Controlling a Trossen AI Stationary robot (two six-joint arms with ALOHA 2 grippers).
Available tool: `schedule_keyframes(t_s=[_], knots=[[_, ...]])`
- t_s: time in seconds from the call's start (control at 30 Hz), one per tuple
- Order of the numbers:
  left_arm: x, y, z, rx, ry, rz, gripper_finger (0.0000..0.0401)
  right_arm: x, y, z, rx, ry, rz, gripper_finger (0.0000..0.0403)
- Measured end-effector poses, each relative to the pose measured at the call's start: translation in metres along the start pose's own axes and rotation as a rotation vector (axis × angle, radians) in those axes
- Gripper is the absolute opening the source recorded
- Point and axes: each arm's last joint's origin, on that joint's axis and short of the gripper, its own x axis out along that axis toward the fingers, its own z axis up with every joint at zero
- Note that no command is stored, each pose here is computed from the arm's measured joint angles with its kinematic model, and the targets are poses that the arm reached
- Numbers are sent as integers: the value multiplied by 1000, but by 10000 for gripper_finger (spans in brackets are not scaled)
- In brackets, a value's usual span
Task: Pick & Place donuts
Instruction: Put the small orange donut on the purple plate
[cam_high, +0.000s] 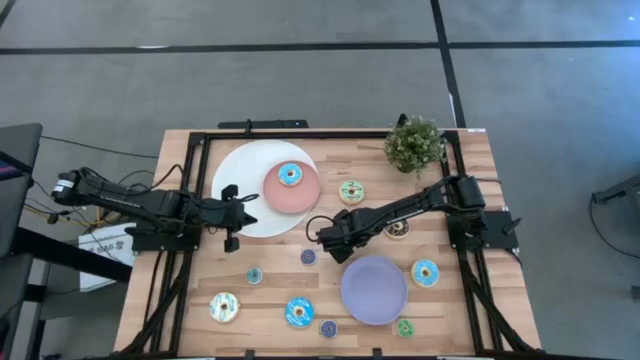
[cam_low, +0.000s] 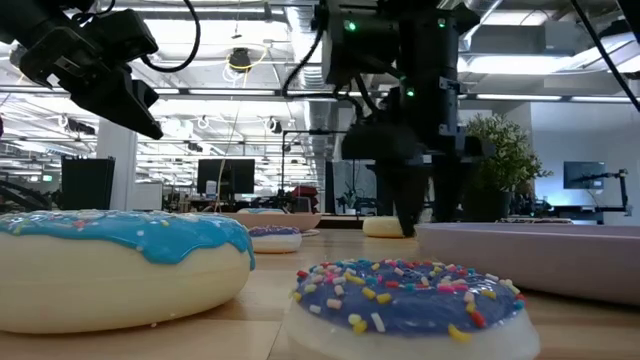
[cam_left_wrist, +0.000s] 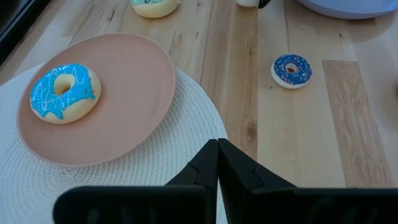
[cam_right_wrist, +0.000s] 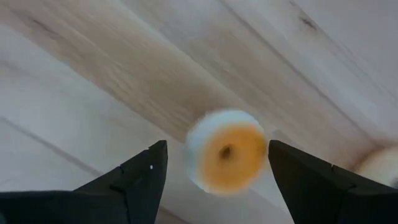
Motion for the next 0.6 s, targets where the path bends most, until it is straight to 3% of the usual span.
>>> schedule_keyframes(t_s=[0.23,0.6], knots=[[0,0,0,-1,0,0,0,0,1,-1,1,29,27,254],[0,0,0,-10,0,0,0,0,3,0,3,23,46,114]])
